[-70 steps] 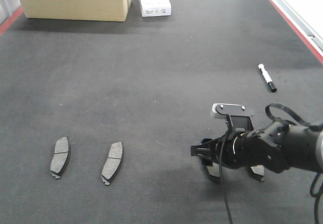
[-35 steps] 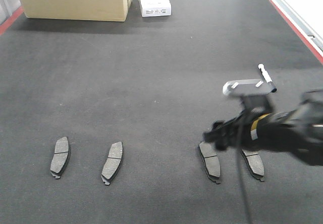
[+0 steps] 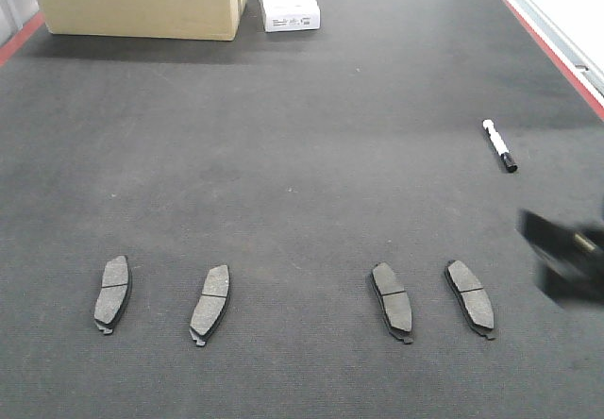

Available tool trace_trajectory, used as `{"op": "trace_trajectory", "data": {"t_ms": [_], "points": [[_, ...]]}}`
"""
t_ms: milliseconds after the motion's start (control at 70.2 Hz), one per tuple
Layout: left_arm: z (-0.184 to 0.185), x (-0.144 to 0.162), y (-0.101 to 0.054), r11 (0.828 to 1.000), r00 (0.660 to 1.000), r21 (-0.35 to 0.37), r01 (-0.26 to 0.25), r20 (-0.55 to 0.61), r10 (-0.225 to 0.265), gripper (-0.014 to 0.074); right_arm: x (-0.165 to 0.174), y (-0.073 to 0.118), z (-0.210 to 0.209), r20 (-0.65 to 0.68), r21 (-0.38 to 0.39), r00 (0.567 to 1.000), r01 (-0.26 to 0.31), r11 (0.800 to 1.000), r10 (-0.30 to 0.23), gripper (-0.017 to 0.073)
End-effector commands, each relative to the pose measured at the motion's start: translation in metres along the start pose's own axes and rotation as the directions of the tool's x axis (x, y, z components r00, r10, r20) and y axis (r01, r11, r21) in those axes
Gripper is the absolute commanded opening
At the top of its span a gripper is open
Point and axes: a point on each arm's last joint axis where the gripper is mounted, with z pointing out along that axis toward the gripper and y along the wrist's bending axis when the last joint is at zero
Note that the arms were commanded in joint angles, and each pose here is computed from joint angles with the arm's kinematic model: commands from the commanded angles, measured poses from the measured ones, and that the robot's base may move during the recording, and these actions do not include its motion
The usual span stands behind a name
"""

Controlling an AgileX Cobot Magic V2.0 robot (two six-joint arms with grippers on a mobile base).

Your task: Move and align brake pads A on conveyor

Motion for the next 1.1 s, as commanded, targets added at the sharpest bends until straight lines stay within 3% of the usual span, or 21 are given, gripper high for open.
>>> {"op": "trace_trajectory", "data": {"t_ms": [0, 328, 470, 798, 898, 1083], "points": [[-0.003, -0.013, -0.002, 1.000, 0.997, 0.019, 0.004, 0.081, -0.005, 0.0463, 0.001, -0.005, -0.026, 0.148, -0.021, 0.989, 0.020, 1.000, -0.016, 0.0557], [-0.003, -0.014, -0.002, 1.000, 0.997, 0.019, 0.004, 0.082, -0.005, 0.0463, 0.047, -0.020, -0.068, 0.305, -0.032, 0.952, 0.014, 0.999, -0.003, 0.0557], [-0.003, -0.014, -0.002, 1.000, 0.997, 0.019, 0.004, 0.083, -0.005, 0.0463, 0.050, -0.024, -0.080, 0.361, -0.039, 0.932, -0.001, 0.999, 0.015, 0.0557], [-0.003, -0.014, -0.002, 1.000, 0.996, 0.021, 0.004, 0.087, -0.006, 0.0449, 0.052, -0.025, -0.081, 0.347, -0.030, 0.938, -0.010, 0.999, 0.020, 0.0552], [-0.003, -0.014, -0.002, 1.000, 0.996, 0.021, 0.004, 0.087, -0.006, 0.0367, 0.053, -0.025, -0.081, 0.339, -0.025, 0.941, -0.009, 1.000, 0.018, 0.0484], [-0.003, -0.014, -0.002, 1.000, 0.996, 0.021, 0.004, 0.087, -0.006, 0.0040, 0.053, -0.026, -0.081, 0.331, -0.021, 0.943, -0.011, 1.000, 0.017, 0.0139]]}}
